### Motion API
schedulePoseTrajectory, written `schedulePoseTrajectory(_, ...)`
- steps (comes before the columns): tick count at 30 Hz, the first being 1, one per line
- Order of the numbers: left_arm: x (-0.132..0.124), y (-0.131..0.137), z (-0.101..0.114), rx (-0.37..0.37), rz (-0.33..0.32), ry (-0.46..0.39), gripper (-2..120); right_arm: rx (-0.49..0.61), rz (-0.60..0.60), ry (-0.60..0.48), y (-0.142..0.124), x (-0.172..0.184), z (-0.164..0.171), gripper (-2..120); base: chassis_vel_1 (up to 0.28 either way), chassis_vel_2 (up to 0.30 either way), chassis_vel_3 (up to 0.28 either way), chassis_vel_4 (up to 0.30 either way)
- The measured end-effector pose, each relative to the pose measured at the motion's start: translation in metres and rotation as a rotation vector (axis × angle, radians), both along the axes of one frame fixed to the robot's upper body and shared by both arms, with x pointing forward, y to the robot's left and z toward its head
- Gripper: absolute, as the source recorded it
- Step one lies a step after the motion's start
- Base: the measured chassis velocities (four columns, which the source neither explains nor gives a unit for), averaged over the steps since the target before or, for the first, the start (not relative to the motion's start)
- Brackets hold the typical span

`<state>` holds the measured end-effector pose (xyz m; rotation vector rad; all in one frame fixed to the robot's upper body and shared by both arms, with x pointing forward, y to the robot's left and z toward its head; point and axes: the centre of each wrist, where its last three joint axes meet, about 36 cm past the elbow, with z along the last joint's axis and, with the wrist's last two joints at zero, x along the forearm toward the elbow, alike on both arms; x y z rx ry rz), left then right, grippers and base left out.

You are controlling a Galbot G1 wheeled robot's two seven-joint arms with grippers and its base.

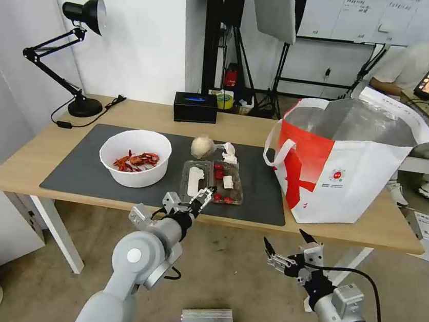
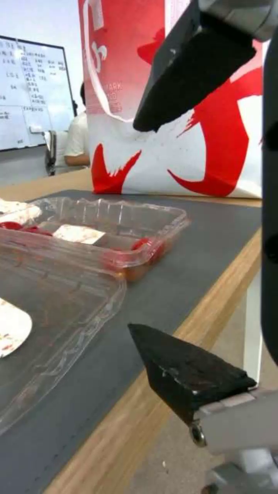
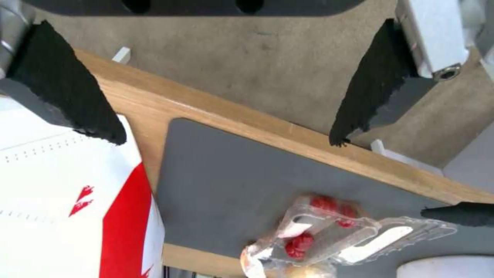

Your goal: Pick up the trash from the table and place it into the takeout bag.

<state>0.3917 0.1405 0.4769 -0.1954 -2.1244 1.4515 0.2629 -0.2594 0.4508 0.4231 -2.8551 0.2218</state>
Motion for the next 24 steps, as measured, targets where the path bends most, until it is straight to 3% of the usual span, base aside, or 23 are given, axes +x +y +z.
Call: schedulePoseTrajectory(24, 0.014, -0.011, -0.004, 0.005, 0.004, 0.021, 100, 0.007, -0.013, 0.001, 0.004, -0.006, -0.003, 100, 0.000, 0.000, 0.000, 0.000)
